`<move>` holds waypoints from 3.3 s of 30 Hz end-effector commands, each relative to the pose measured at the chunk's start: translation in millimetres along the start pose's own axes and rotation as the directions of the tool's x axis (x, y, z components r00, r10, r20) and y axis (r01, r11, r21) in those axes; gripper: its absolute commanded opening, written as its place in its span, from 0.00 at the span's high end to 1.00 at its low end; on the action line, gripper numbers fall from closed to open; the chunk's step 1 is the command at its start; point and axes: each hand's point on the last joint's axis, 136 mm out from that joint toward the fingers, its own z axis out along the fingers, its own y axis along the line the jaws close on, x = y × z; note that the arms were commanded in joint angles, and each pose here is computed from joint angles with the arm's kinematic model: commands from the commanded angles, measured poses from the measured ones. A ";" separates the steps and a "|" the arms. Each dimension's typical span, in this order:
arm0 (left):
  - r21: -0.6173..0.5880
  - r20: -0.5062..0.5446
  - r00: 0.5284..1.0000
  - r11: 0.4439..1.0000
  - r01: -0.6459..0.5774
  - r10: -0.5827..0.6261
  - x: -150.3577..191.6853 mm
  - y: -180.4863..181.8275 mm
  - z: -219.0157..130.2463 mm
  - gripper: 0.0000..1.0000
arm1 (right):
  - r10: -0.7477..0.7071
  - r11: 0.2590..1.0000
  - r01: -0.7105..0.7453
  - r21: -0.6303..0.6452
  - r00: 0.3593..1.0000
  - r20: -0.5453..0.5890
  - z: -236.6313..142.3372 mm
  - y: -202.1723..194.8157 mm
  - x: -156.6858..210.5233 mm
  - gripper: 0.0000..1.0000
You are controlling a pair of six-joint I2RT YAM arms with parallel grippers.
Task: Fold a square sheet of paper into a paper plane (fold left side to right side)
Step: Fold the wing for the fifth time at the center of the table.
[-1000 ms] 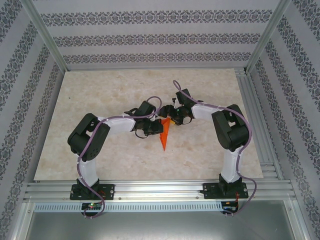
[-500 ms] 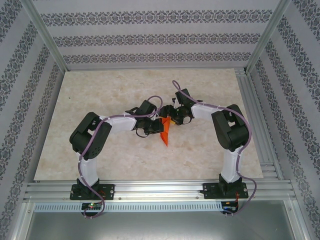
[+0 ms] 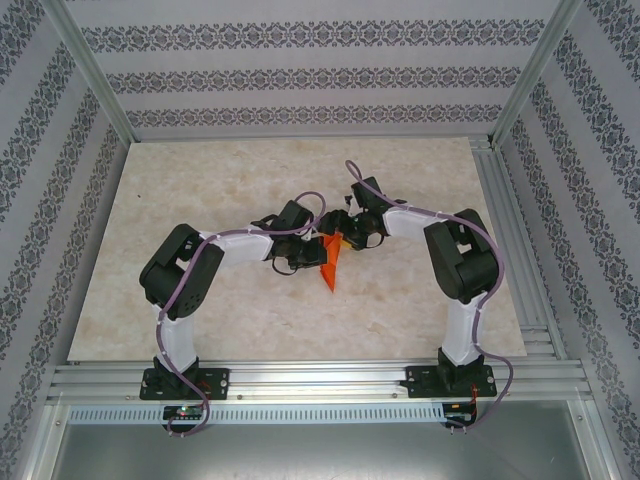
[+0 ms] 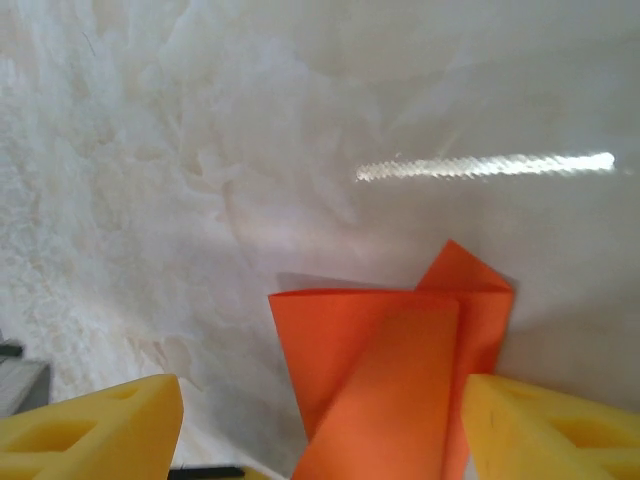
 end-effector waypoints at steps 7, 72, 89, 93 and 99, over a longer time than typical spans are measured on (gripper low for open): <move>-0.007 -0.033 0.999 1.000 -0.004 0.003 9.2 9.6 9.4 0.97 | -0.047 0.995 0.056 -0.079 0.992 0.113 -66.3 15.8 5.9 0.28; 0.106 0.030 0.995 0.989 -0.102 0.099 42.2 -57.0 -37.9 0.71 | 0.018 0.999 -0.018 0.046 1.000 -0.011 11.4 -25.0 32.0 0.77; -0.030 -0.069 0.996 0.998 -0.054 0.052 71.0 -12.8 13.4 0.76 | 0.008 0.998 -0.007 0.055 1.000 -0.013 10.2 -24.5 31.0 0.77; -0.073 -0.097 0.994 0.996 -0.050 0.043 84.0 0.0 20.3 0.77 | 0.004 0.999 -0.004 0.054 1.000 -0.014 11.3 -24.1 29.1 0.77; -0.153 -0.120 0.992 0.987 -0.049 0.031 98.8 20.3 26.6 0.79 | -0.005 0.999 0.005 0.042 1.000 0.005 11.0 -19.5 18.8 0.77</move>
